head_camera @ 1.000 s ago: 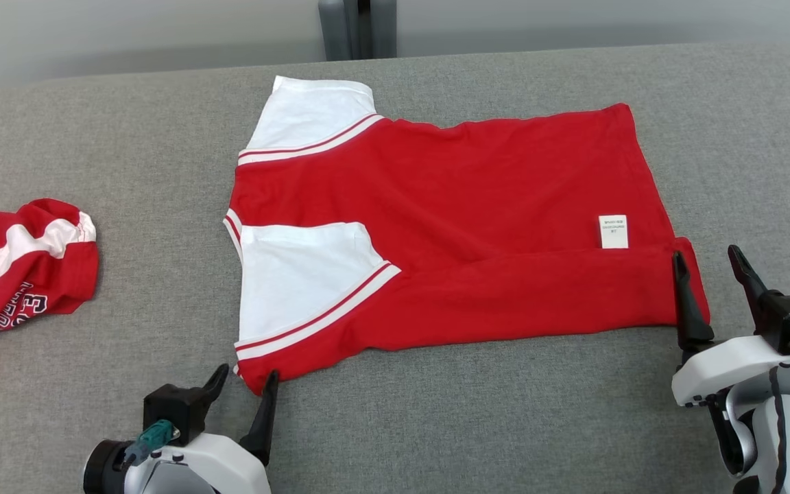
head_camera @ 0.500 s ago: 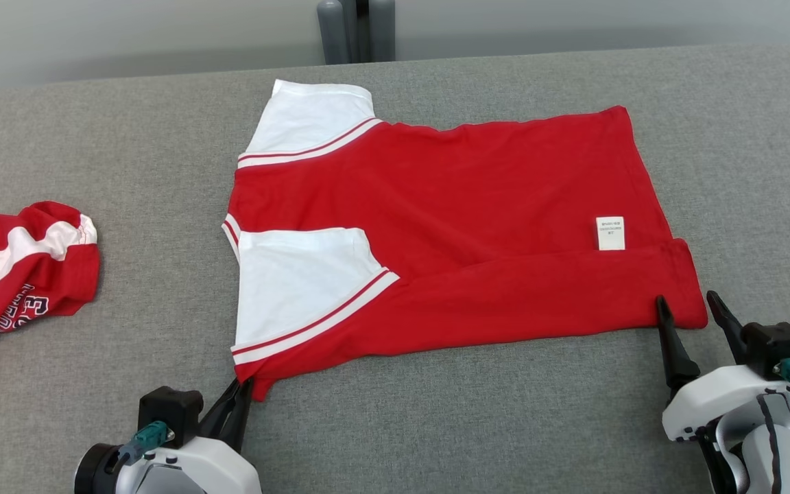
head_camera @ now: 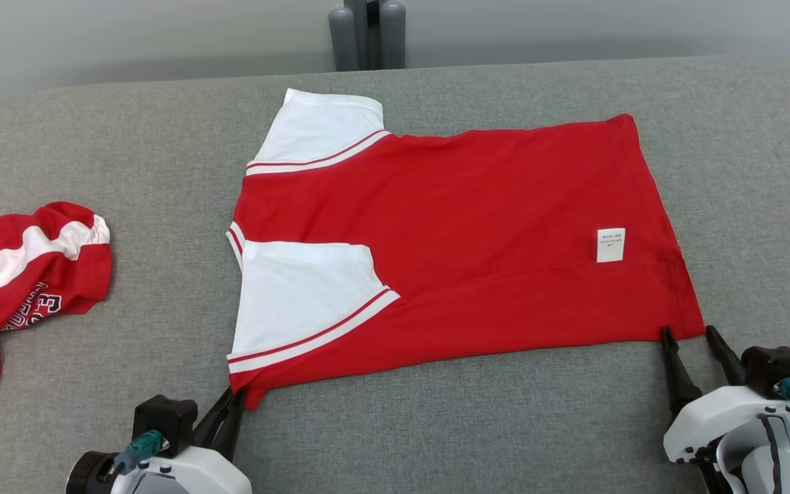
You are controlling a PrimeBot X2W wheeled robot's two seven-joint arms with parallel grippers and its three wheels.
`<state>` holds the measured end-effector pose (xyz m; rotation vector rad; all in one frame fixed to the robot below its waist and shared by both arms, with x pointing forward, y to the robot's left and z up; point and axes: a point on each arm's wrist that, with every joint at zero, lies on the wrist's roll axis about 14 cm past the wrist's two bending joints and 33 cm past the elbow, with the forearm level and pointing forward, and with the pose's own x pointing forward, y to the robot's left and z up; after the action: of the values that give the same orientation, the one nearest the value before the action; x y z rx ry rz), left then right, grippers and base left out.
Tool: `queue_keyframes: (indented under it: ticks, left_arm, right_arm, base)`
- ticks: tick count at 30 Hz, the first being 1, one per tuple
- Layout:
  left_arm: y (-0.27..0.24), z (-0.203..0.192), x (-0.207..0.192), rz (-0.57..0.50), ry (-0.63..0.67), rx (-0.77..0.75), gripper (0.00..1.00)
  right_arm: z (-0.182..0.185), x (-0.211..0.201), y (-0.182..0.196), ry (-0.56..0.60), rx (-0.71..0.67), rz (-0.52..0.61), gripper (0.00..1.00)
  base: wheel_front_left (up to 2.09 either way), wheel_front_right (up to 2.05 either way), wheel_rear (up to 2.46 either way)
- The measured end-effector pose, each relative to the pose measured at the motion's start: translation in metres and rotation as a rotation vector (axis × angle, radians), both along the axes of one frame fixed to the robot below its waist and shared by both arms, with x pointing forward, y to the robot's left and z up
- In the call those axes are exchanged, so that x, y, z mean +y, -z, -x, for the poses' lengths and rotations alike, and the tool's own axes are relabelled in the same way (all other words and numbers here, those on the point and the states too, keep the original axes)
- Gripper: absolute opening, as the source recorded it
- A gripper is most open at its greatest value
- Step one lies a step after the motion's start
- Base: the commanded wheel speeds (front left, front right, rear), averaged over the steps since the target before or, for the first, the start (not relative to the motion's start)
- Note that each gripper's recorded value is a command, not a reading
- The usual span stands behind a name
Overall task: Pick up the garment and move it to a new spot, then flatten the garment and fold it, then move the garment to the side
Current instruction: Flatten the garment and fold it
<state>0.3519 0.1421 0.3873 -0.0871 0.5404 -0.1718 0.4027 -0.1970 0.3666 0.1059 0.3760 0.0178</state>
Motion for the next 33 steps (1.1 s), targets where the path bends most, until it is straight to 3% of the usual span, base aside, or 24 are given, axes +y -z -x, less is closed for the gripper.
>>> queue_keyframes:
  ticks: [16,33]
  left_arm:
    - [-0.011,0.001,-0.009,0.017,0.03,-0.04,0.0]
    - [-0.017,0.037,-0.009,0.014,0.03,0.016,0.0]
  right_arm:
    - [0.004,-0.007,-0.006,-0.002,-0.018,0.006,0.0]
    - [0.054,-0.023,0.005,0.015,0.02,0.015,0.0]
  base:
    - [0.0,0.0,0.0]
    - [0.0,0.0,0.0]
